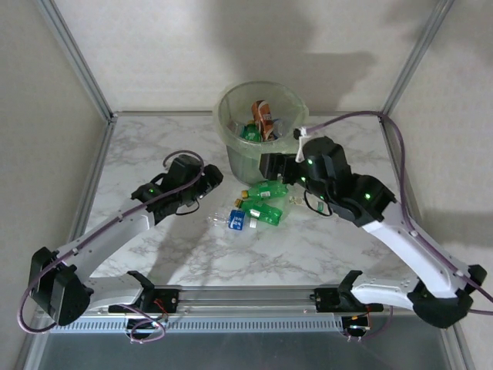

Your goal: Put the plastic bottles in the bin

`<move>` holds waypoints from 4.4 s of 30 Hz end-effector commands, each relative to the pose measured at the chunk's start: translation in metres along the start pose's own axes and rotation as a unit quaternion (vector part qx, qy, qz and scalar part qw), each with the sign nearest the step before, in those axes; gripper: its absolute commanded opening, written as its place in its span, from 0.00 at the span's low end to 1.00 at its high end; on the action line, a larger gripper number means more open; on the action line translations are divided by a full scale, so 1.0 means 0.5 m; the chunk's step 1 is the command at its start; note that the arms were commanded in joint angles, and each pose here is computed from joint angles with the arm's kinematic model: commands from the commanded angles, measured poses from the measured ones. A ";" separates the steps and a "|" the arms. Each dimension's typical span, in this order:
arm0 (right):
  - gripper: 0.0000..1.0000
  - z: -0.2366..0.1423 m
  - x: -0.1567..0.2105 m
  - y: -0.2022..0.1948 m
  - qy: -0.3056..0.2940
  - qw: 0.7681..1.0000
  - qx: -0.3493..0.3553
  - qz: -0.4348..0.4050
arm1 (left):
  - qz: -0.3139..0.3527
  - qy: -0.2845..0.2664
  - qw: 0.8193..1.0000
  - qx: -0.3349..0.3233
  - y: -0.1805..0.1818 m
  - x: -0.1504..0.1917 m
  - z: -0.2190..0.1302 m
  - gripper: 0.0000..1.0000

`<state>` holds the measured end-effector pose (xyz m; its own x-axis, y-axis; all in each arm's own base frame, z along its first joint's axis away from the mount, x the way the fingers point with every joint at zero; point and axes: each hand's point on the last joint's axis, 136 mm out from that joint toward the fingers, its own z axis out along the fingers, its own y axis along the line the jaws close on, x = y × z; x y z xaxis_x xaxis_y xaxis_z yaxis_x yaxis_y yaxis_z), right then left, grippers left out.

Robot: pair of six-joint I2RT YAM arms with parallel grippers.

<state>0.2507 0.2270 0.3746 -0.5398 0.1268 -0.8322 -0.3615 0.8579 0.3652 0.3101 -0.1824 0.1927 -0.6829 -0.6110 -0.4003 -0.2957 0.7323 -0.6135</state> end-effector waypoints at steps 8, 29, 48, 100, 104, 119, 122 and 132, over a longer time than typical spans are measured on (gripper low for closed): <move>0.93 -0.032 0.033 -0.047 -0.010 0.999 0.024 0.024 | 0.090 0.023 0.995 0.026 -0.030 0.043 0.005 0.83; 0.93 0.014 0.039 -0.062 0.004 0.996 0.074 0.053 | -0.096 0.105 0.989 -0.036 0.068 0.167 0.031 0.86; 0.93 -0.032 0.079 -0.115 0.001 0.994 0.096 0.058 | -0.142 0.086 0.973 -0.162 0.119 0.185 0.141 0.88; 0.91 -0.025 0.082 -0.213 -0.012 0.964 0.229 0.131 | 0.062 0.052 0.997 -0.018 -0.096 0.061 -0.025 0.57; 0.91 -0.024 0.086 -0.245 -0.003 0.957 0.246 0.156 | 0.107 0.051 0.993 0.026 -0.183 0.029 -0.073 0.57; 0.91 -0.027 0.069 -0.267 -0.006 0.951 0.243 0.192 | 0.111 -0.092 0.977 0.158 -0.468 -0.213 -0.135 0.59; 0.90 -0.028 0.072 -0.266 -0.003 0.951 0.241 0.193 | 0.082 -0.105 0.977 0.168 -0.490 -0.268 -0.095 0.59; 0.91 -0.038 0.081 -0.278 -0.004 0.951 0.249 0.186 | 0.081 -0.103 0.981 0.141 -0.494 -0.334 0.037 0.58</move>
<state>0.2668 0.1112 0.2980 -0.5648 0.4652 -0.6816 0.2406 0.8829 0.4033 0.5080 -0.2676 0.3887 -0.5467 -0.5753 -0.6084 -0.0097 0.7309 -0.6824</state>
